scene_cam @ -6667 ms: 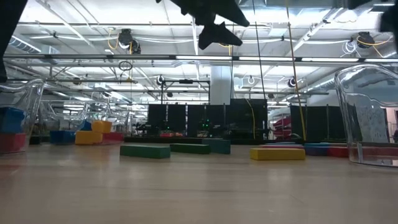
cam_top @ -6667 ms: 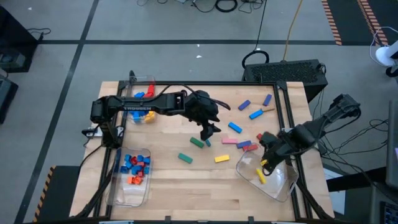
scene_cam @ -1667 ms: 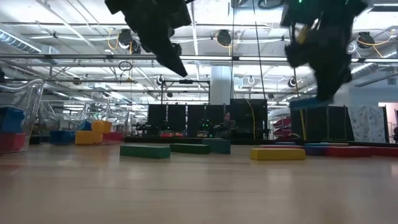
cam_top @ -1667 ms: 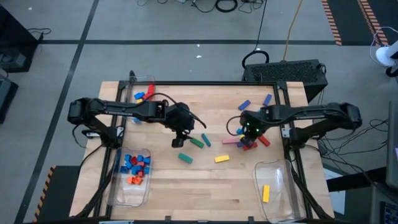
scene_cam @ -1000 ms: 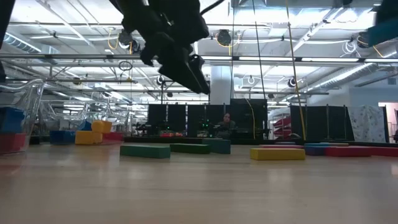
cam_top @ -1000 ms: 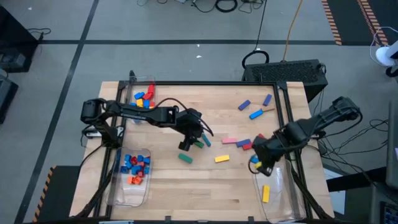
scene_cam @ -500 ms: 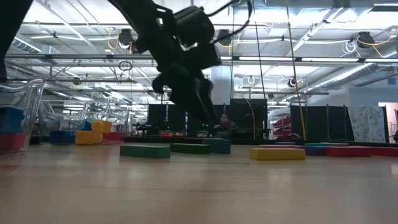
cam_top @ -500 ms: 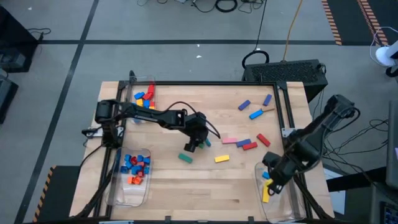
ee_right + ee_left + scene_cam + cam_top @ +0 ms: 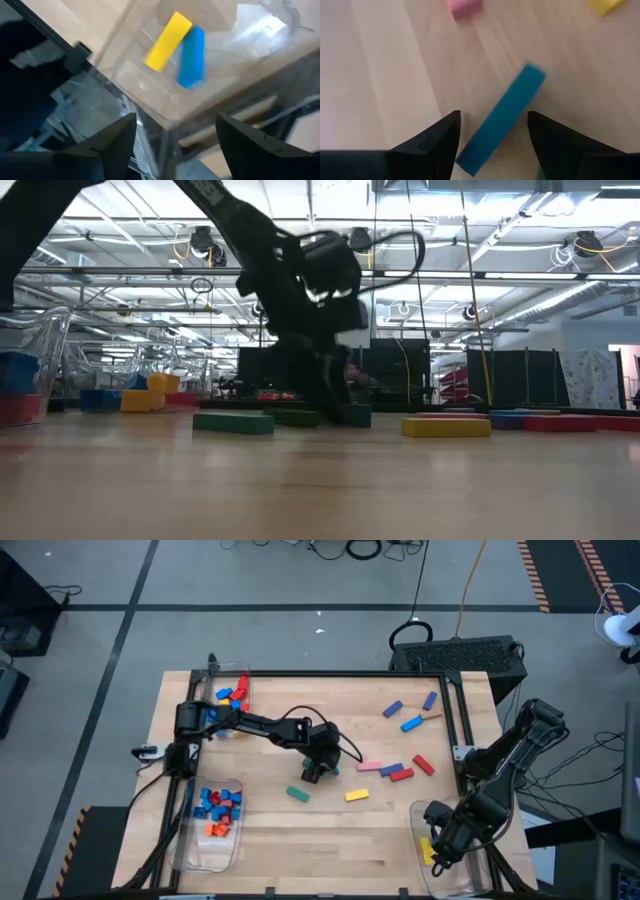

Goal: Sort blocks by size
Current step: Put the blue rectangular block into the bottom right transparent bin

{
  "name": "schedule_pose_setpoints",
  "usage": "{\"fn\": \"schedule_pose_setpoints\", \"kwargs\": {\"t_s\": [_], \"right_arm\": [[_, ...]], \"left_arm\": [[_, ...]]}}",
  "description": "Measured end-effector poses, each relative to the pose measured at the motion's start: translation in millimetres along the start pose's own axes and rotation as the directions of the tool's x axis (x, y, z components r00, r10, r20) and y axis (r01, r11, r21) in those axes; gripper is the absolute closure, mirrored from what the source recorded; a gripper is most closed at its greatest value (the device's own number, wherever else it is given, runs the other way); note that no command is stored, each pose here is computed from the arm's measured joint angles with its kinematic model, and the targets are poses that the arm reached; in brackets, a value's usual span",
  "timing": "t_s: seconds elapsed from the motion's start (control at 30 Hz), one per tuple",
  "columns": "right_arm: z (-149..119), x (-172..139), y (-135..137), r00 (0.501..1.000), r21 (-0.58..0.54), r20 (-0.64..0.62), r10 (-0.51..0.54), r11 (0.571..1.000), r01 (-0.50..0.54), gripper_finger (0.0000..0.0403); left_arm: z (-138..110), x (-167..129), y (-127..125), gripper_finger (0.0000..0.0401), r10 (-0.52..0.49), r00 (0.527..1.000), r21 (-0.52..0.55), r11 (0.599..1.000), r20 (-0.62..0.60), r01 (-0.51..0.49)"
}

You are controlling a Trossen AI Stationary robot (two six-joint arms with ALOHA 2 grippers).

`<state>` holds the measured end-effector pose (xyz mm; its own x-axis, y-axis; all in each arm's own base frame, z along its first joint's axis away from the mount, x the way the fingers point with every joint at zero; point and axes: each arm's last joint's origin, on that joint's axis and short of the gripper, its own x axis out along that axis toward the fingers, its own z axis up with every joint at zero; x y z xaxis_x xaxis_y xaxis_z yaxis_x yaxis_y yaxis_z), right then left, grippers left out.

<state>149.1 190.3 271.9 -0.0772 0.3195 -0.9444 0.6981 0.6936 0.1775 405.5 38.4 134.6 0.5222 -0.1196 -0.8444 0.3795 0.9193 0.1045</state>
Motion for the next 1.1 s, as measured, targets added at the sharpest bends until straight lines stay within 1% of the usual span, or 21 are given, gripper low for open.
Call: {"fn": "schedule_pose_setpoints", "kwargs": {"t_s": [0.07, 0.13, 0.23, 0.3, 0.37, 0.57, 0.7, 0.77, 0.83, 0.9, 0.97, 1.03, 1.1], "right_arm": [[0, 1, 2, 1.000, 0.016, 0.013, 0.017, 1.000, -0.017, 0.0140], [1, 1, 4, 0.998, 0.025, 0.052, 0.038, 0.999, -0.040, 0.0138], [4, 0, 7, 0.986, 0.032, 0.143, 0.080, 0.996, -0.085, 0.0150], [5, -1, 8, 0.977, 0.031, 0.190, 0.094, 0.994, -0.101, 0.0167], [8, -1, 8, 0.971, 0.034, 0.219, 0.098, 0.994, -0.108, 0.0185], [18, -4, 9, 0.953, 0.016, 0.282, 0.106, 0.993, -0.115, 0.0236], [30, -8, 13, 0.936, -0.036, 0.324, 0.138, 0.990, -0.134, 0.0253], [39, -11, 15, 0.922, -0.075, 0.353, 0.157, 0.987, -0.140, 0.0256], [49, -15, 16, 0.904, -0.104, 0.393, 0.170, 0.985, -0.140, 0.0256], [61, -19, 15, 0.892, -0.115, 0.420, 0.167, 0.985, -0.131, 0.0252], [73, -23, 13, 0.886, -0.118, 0.435, 0.159, 0.986, -0.119, 0.0246], [83, -26, 11, 0.880, -0.131, 0.449, 0.156, 0.986, -0.107, 0.0239], [93, -30, 10, 0.872, -0.160, 0.463, 0.159, 0.983, -0.094, 0.0230]], "left_arm": [[-2, 2, 0, 0.0171, -0.008, 1.000, -0.008, 1.000, -0.012, 0.008], [-4, 2, 0, 0.0171, -0.016, 1.000, -0.023, 1.000, -0.022, 0.016], [-4, 2, 1, 0.0184, -0.017, 1.000, -0.038, 0.999, -0.021, 0.016], [-3, 1, 0, 0.0206, -0.017, 1.000, -0.038, 0.999, -0.020, 0.016], [-3, 1, 1, 0.0236, -0.012, 1.000, -0.055, 0.998, -0.015, 0.012], [-3, 0, 1, 0.0343, -0.003, 1.000, -0.115, 0.993, -0.013, 0.001], [0, -2, 1, 0.0345, -0.022, 1.000, -0.143, 0.990, -0.004, 0.021], [8, -6, 4, 0.0345, -0.045, 0.998, -0.152, 0.987, 0.044, 0.052], [21, -14, 6, 0.0345, -0.089, 0.990, -0.152, 0.983, 0.113, 0.106], [37, -24, 9, 0.0345, -0.153, 0.966, -0.134, 0.974, 0.209, 0.183], [53, -34, 12, 0.0345, -0.200, 0.938, -0.099, 0.967, 0.282, 0.236], [69, -44, 15, 0.0345, -0.212, 0.919, -0.082, 0.964, 0.333, 0.252], [85, -55, 17, 0.0345, -0.200, 0.905, -0.057, 0.969, 0.376, 0.238]]}}
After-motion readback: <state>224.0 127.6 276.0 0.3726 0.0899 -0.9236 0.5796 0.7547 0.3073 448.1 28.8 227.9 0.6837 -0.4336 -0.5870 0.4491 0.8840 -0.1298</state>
